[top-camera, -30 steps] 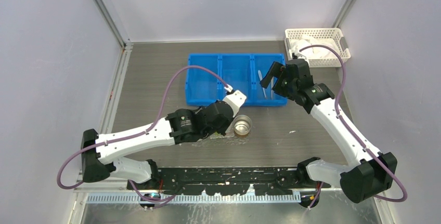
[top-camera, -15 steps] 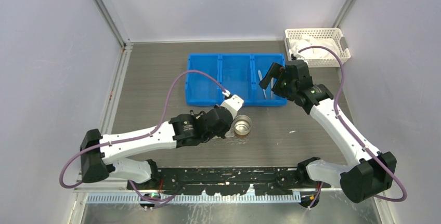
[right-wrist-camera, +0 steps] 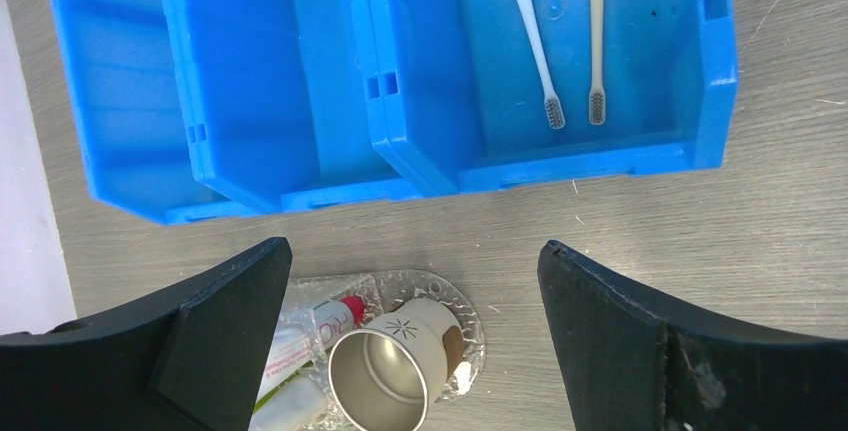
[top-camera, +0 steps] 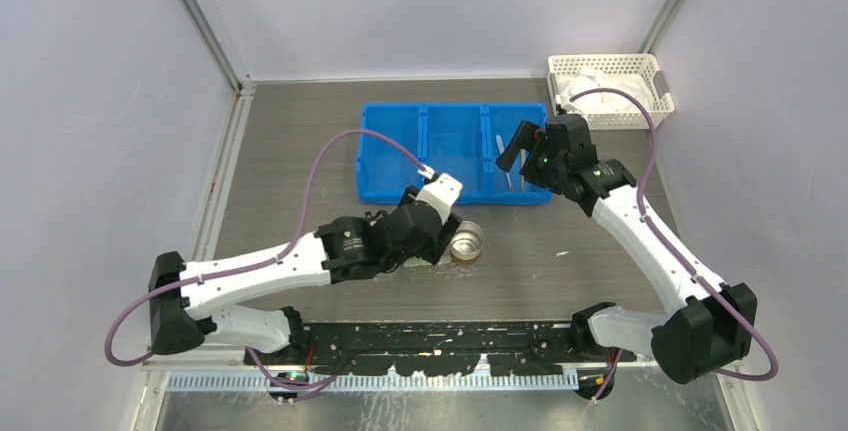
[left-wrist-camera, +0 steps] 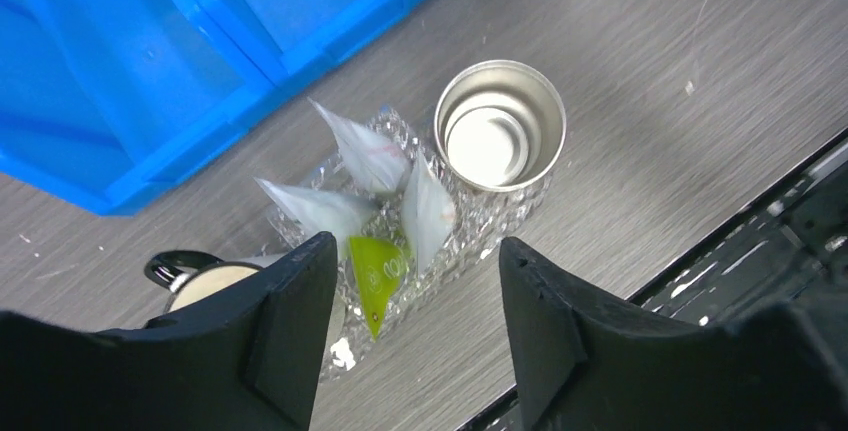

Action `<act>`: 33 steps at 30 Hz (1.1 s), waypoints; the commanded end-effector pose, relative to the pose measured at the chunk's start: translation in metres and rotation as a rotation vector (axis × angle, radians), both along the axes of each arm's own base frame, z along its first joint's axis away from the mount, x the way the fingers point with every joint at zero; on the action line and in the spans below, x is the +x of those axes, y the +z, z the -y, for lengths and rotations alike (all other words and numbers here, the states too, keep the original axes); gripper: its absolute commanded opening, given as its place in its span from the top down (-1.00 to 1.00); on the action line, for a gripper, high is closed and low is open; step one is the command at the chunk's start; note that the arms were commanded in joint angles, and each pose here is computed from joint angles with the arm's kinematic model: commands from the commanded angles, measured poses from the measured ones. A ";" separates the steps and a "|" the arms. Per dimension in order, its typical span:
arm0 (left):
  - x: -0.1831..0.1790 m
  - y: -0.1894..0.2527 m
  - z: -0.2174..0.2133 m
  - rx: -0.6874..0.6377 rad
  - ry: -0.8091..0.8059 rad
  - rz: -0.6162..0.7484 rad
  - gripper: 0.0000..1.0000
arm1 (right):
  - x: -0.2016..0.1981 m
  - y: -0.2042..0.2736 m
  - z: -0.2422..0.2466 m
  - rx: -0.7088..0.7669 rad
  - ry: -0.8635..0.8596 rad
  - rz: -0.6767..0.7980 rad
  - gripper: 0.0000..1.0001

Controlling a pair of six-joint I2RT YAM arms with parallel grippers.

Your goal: Prepare toiletry sets of a toothbrush and toothpaste on the tray

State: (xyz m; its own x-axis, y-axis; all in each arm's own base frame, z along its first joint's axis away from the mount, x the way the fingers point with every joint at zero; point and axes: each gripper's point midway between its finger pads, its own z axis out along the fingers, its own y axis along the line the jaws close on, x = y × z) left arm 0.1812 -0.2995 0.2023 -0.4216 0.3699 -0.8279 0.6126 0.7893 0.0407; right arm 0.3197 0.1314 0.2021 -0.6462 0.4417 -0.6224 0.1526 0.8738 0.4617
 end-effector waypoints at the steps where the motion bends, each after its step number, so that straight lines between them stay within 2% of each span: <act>1: 0.009 0.079 -0.006 -0.120 0.035 0.112 -0.28 | 0.019 0.023 -0.003 -0.006 0.007 0.054 -0.99; 3: 0.012 0.098 -0.015 -0.114 0.056 0.140 -0.30 | 0.029 0.027 0.002 -0.036 0.000 0.060 -0.91; 4: 0.014 0.108 -0.021 -0.109 0.073 0.155 -0.31 | 0.036 0.027 0.006 -0.048 -0.009 0.061 -0.80; 6: 0.018 0.119 -0.035 -0.090 0.118 0.180 -0.35 | 0.051 0.025 0.014 -0.054 -0.025 0.047 -0.31; 7: 0.019 0.123 -0.042 -0.083 0.141 0.192 -0.37 | 0.060 0.021 0.018 -0.048 -0.031 0.034 -0.17; 8: 0.020 0.126 -0.049 -0.076 0.164 0.202 -0.39 | 0.069 0.016 0.020 -0.038 -0.032 0.019 -0.12; 12: 0.020 0.132 -0.073 -0.086 0.222 0.215 -0.54 | 0.103 -0.025 0.014 -0.037 0.060 -0.119 -0.12; 14: 0.020 0.130 -0.082 -0.094 0.239 0.199 -0.60 | 0.106 -0.050 0.011 -0.072 0.121 -0.227 -0.18; 17: 0.021 0.127 -0.092 -0.098 0.253 0.179 -0.62 | 0.110 -0.079 0.007 -0.090 0.177 -0.308 -0.23; 21: 0.025 0.121 -0.097 -0.080 0.256 0.158 -0.64 | 0.116 -0.101 0.011 -0.143 0.198 -0.359 -0.24; 28: 0.032 0.106 -0.096 -0.067 0.252 0.123 -0.64 | 0.124 -0.127 0.035 -0.321 0.183 -0.418 -0.22; 33: 0.033 0.102 -0.093 -0.079 0.246 0.112 -0.64 | 0.119 -0.146 0.024 -0.387 0.229 -0.451 -0.21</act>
State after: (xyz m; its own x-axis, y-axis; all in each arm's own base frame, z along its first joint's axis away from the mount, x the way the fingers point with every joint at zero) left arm 0.2135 -0.2012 0.3008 -0.3966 0.2341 -0.8876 0.3880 0.9191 0.0690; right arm 0.4398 0.1025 0.0625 -0.9226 0.1474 -0.3565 0.1115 0.9866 0.1192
